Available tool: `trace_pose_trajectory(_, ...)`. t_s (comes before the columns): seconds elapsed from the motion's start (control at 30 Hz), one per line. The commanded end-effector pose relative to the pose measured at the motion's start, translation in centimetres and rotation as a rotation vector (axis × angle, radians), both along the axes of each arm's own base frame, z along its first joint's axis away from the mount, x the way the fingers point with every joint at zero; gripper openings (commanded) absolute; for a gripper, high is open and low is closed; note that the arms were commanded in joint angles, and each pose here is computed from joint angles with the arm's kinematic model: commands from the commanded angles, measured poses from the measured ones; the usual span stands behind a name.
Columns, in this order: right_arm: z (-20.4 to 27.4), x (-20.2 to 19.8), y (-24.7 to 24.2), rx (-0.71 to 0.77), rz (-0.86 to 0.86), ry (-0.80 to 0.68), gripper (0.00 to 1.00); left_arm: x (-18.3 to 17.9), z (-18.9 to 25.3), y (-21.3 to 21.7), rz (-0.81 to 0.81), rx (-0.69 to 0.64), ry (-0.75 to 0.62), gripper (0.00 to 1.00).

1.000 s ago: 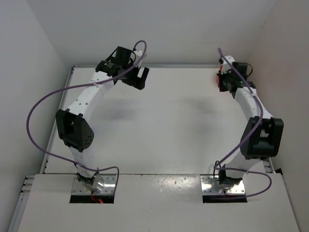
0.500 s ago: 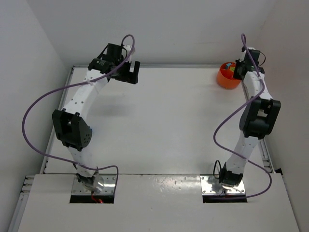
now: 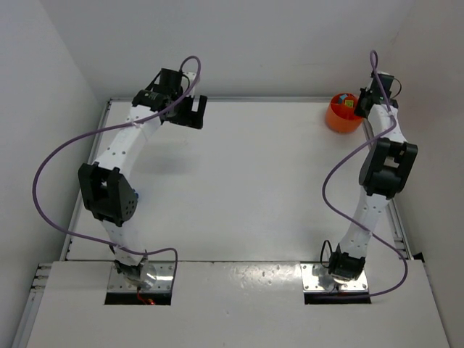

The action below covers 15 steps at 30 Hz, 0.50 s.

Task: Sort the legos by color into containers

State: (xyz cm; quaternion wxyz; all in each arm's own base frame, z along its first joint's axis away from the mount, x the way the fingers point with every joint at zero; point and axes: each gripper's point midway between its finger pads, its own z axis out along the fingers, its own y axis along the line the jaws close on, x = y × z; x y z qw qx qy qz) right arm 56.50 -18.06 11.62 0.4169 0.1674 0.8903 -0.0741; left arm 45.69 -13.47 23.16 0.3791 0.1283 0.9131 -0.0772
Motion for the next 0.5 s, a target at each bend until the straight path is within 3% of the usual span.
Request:
trace_pose_trajectory(0.0,3.0,2.3,-0.1,-0.005,0.001,-0.105,0.00,-0.3,1.9,1.6,0.046,0.012,-0.052,1.00)
trace_pose_trajectory(0.13,2.6,3.1,-0.7,0.005,-0.005,-0.119,0.02,-0.6,1.0,2.6,0.065,0.041,-0.034,1.00)
trace_pose_trajectory(0.23,2.1,3.5,-0.9,0.004,-0.005,-0.121,0.11,-0.9,1.3,3.1,0.076,0.039,-0.041,1.00)
trace_pose_trajectory(0.47,2.3,3.5,-0.3,0.023,0.021,-0.126,0.21,-1.7,1.0,4.1,0.074,0.024,-0.025,1.00)
